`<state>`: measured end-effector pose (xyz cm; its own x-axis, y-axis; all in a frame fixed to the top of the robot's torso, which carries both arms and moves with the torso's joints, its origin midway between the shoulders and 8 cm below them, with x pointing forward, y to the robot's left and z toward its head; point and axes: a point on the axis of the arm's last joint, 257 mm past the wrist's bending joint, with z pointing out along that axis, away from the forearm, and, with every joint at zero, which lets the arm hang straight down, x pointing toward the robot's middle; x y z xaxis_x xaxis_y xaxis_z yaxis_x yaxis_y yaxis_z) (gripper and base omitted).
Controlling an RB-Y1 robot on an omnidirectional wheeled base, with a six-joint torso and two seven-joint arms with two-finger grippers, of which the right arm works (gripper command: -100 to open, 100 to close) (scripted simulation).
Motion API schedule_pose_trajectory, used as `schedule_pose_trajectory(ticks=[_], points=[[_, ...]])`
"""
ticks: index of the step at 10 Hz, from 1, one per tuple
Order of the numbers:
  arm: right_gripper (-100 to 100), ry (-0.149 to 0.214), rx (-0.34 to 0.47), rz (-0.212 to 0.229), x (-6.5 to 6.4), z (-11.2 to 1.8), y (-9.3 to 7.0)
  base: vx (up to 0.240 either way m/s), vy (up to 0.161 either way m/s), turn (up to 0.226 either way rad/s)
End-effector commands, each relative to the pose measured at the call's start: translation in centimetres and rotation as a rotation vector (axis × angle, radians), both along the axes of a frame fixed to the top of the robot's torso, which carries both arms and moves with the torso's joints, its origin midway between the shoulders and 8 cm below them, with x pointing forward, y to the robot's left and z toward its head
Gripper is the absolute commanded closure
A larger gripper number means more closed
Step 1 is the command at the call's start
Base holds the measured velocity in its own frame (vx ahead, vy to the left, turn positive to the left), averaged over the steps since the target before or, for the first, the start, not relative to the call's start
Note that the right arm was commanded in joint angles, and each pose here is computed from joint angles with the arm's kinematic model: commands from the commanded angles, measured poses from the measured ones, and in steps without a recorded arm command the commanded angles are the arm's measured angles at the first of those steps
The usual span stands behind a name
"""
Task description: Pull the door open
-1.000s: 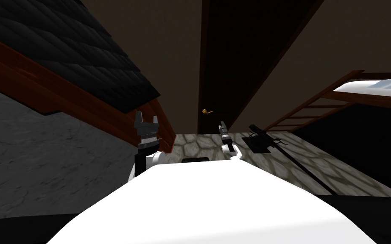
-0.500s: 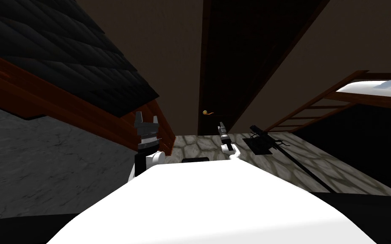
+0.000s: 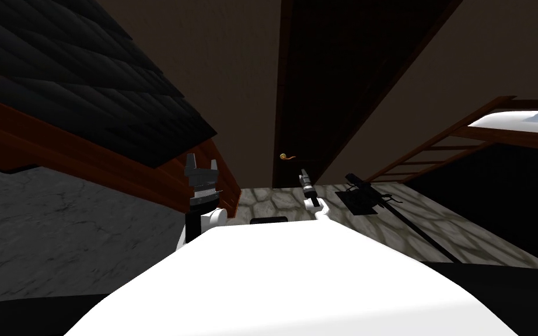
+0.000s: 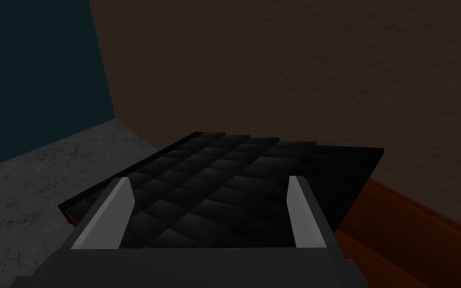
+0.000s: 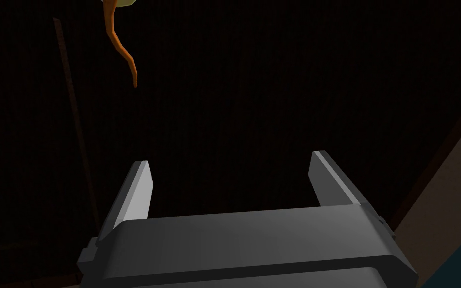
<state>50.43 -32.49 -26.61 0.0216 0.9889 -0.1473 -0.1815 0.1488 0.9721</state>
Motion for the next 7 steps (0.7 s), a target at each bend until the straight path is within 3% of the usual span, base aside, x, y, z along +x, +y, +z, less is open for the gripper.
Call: schedule_pose_trajectory(ticks=[1,7], points=[[-100,0.015,0.002,0.003,0.1,-0.8,-0.2,0.095,0.035,-0.021],[-100,0.064,0.010,0.011,0.9,-3.4,-0.4,0.096,0.023,-0.018]])
